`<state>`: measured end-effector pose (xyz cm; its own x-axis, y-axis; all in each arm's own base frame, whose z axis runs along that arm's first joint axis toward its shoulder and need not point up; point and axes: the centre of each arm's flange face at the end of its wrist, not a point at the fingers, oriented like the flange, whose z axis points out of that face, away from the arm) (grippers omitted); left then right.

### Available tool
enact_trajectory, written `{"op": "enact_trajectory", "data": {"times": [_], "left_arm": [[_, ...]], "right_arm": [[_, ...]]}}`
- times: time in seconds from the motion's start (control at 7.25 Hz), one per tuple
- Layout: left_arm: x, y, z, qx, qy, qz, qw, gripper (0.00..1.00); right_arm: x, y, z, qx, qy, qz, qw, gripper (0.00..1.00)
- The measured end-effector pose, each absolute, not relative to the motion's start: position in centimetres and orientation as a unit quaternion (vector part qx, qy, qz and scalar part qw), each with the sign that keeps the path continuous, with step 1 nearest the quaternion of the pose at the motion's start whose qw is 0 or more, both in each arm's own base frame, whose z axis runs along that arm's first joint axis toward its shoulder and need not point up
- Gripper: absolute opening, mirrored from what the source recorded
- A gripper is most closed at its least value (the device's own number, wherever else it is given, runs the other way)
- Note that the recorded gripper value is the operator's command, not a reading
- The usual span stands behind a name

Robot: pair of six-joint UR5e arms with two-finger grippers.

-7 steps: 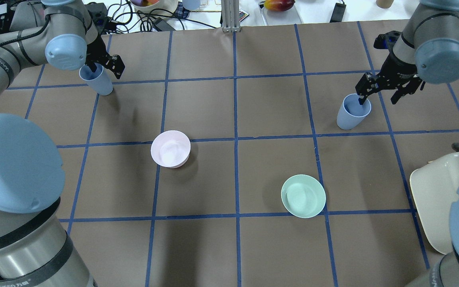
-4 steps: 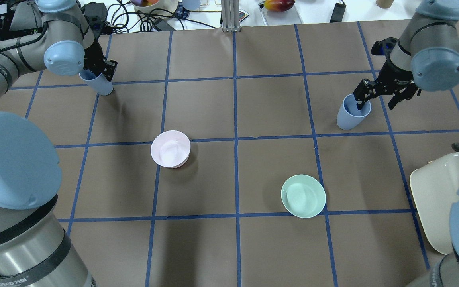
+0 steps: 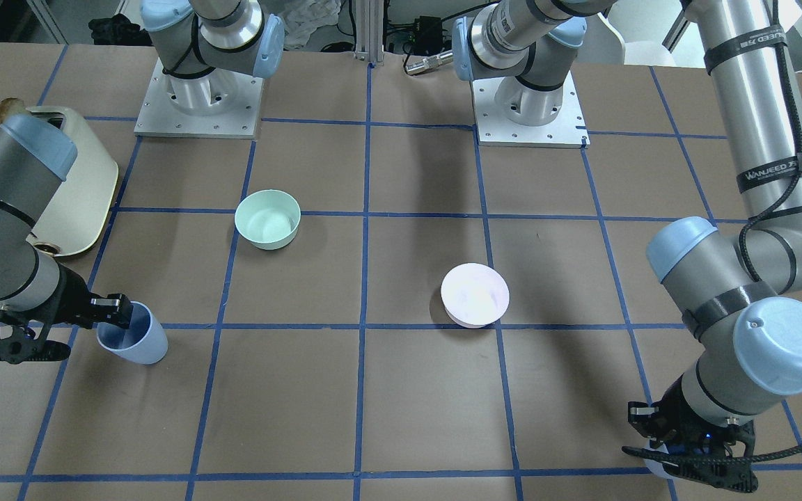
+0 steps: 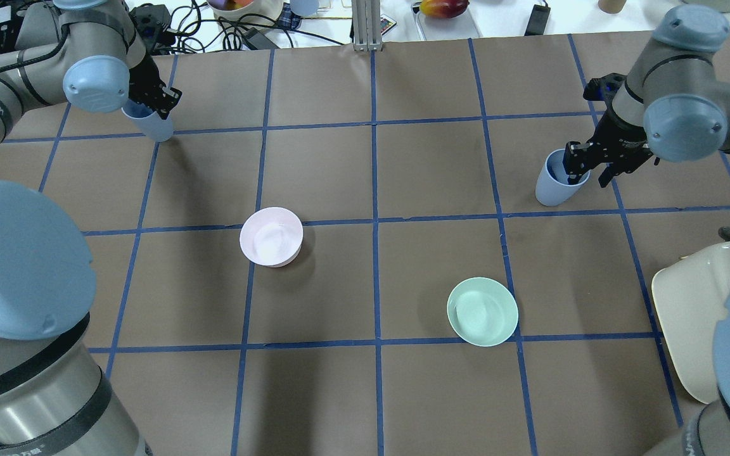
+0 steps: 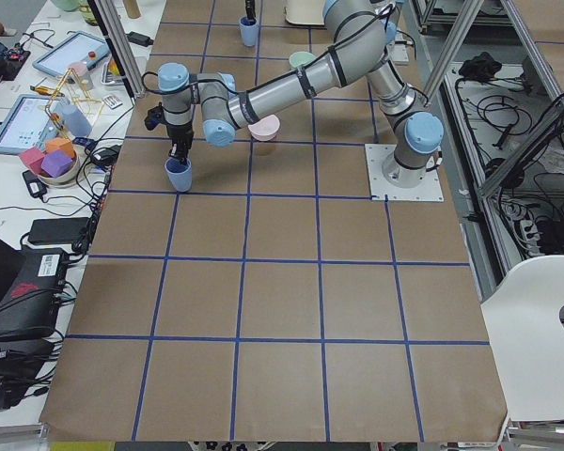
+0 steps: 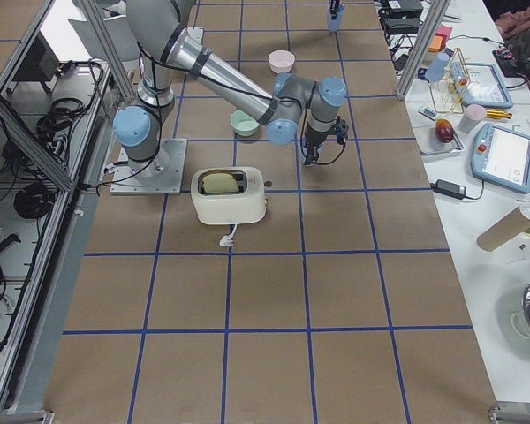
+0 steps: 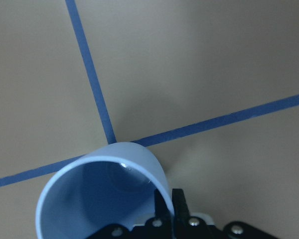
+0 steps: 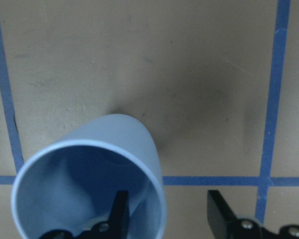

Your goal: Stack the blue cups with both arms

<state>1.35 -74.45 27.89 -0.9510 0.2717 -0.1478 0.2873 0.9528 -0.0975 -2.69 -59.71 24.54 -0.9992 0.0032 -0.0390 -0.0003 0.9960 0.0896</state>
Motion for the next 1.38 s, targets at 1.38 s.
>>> {"op": "enact_trajectory", "data": {"times": [1.38], "left_arm": [[-38.2,-56.5,29.1,-0.074,0.992,0.106,-0.002,0.00]], "right_arm": [[-2.7,-61.5,29.0,-0.039,0.999,0.016,0.022,0.00]]}}
